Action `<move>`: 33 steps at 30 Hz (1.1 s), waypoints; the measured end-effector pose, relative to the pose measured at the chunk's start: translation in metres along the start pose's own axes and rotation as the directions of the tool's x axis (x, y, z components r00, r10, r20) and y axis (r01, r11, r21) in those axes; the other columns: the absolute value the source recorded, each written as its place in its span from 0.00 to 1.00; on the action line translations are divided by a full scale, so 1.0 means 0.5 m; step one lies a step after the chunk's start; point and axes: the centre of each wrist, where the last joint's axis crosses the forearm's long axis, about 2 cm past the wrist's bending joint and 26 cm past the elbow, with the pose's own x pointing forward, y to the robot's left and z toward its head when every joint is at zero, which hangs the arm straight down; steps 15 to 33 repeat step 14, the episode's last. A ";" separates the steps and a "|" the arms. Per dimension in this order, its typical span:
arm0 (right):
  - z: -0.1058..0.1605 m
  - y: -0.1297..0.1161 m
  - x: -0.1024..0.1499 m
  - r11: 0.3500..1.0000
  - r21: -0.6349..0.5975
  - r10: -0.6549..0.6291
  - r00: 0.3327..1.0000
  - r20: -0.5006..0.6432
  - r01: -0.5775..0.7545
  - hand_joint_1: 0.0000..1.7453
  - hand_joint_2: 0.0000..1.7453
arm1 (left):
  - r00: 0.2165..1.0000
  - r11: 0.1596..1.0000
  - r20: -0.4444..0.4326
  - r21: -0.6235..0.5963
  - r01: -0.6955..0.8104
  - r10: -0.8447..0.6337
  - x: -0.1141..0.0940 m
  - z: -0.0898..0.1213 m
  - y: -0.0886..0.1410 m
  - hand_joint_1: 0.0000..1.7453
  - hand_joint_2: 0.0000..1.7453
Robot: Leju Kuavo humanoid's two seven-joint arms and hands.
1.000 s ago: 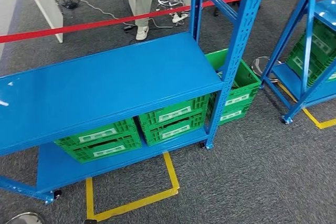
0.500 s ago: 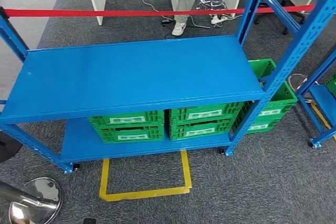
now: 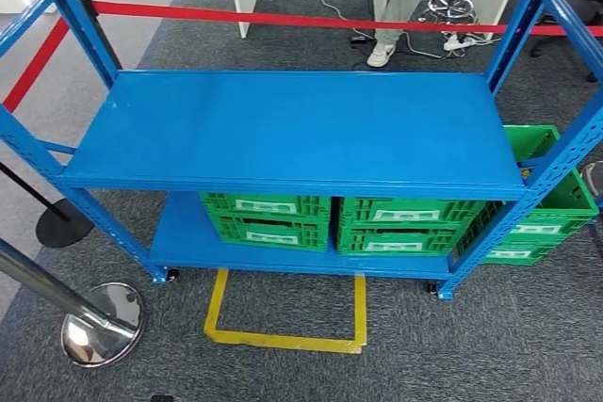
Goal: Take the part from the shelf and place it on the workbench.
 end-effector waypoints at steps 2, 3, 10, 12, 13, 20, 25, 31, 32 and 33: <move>0.002 0.001 -0.003 1.000 0.001 0.000 1.000 -0.004 0.000 0.00 0.00 | 1.000 1.000 0.002 0.000 0.000 0.000 0.001 -0.001 0.000 0.00 0.00; 0.002 0.001 -0.004 1.000 0.001 0.000 1.000 -0.004 0.000 0.00 0.00 | 1.000 1.000 0.001 0.000 0.000 0.000 0.000 0.000 0.001 0.00 0.00; 0.000 -0.001 0.000 1.000 0.005 0.001 1.000 0.002 -0.001 0.00 0.00 | 1.000 1.000 0.007 -0.001 0.005 -0.005 0.001 -0.001 0.001 0.00 0.00; -0.001 -0.004 0.002 1.000 0.002 0.003 1.000 0.005 -0.003 0.00 0.00 | 1.000 1.000 0.003 0.000 0.005 -0.005 -0.002 0.000 0.002 0.00 0.00; -0.001 -0.005 0.003 1.000 0.000 0.004 1.000 0.007 -0.004 0.00 0.00 | 1.000 1.000 0.001 0.001 0.005 -0.005 -0.004 0.001 0.002 0.00 0.00; -0.002 -0.006 0.004 1.000 -0.002 0.005 1.000 0.008 -0.005 0.00 0.00 | 1.000 1.000 0.000 0.001 0.005 -0.005 -0.004 0.001 0.002 0.00 0.00; -0.002 -0.006 0.004 1.000 -0.002 0.005 1.000 0.008 -0.005 0.00 0.00 | 1.000 1.000 0.000 0.001 0.005 -0.005 -0.004 0.001 0.002 0.00 0.00; -0.002 -0.006 0.004 1.000 -0.002 0.005 1.000 0.008 -0.005 0.00 0.00 | 1.000 1.000 0.000 0.001 0.005 -0.005 -0.004 0.001 0.002 0.00 0.00; -0.002 -0.006 0.004 1.000 -0.002 0.005 1.000 0.008 -0.005 0.00 0.00 | 1.000 1.000 0.000 0.001 0.005 -0.005 -0.004 0.001 0.002 0.00 0.00; -0.002 -0.006 0.004 1.000 -0.002 0.005 1.000 0.008 -0.005 0.00 0.00 | 1.000 1.000 0.000 0.001 0.005 -0.005 -0.004 0.001 0.002 0.00 0.00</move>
